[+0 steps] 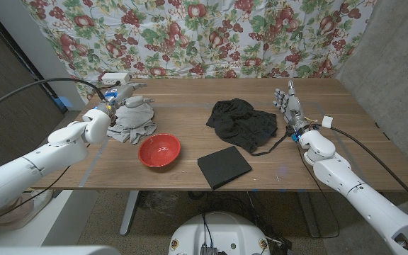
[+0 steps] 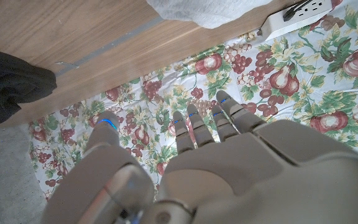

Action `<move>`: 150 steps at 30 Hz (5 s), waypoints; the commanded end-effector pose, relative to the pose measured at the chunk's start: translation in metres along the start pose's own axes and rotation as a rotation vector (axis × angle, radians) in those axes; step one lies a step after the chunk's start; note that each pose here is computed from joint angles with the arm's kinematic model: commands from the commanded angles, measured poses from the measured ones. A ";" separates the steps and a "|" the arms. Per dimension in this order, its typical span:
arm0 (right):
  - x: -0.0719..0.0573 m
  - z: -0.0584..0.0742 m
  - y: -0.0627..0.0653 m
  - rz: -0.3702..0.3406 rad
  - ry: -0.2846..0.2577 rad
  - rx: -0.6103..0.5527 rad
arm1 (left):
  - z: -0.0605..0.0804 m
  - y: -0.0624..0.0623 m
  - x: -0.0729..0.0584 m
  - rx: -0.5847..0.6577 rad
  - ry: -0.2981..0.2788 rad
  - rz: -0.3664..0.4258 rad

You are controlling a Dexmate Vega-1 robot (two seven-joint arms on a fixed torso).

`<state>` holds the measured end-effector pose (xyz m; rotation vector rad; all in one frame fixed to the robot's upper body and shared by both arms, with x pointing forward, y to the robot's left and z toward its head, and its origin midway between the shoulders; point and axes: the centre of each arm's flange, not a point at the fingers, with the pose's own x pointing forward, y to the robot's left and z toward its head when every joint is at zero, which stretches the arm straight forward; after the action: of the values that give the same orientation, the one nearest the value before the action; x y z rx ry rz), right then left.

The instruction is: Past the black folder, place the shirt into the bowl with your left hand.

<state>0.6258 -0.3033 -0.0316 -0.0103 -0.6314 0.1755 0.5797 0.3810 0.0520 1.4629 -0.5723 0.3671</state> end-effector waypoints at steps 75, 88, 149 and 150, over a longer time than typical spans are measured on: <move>-0.006 -0.007 -0.001 -0.023 0.031 0.013 | -0.028 -0.051 0.021 0.047 0.080 0.101; -0.003 -0.008 0.000 -0.018 0.027 0.011 | -0.030 -0.057 0.024 0.067 0.090 0.093; 0.006 -0.004 -0.002 0.006 0.026 -0.007 | -0.041 -0.091 0.044 0.066 0.180 -0.015; 0.006 -0.004 -0.002 0.006 0.027 -0.004 | -0.041 -0.092 0.044 0.066 0.180 -0.016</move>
<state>0.6334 -0.3041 -0.0327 -0.0141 -0.6032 0.1790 0.6683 0.4055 0.0067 1.4852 -0.4347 0.5090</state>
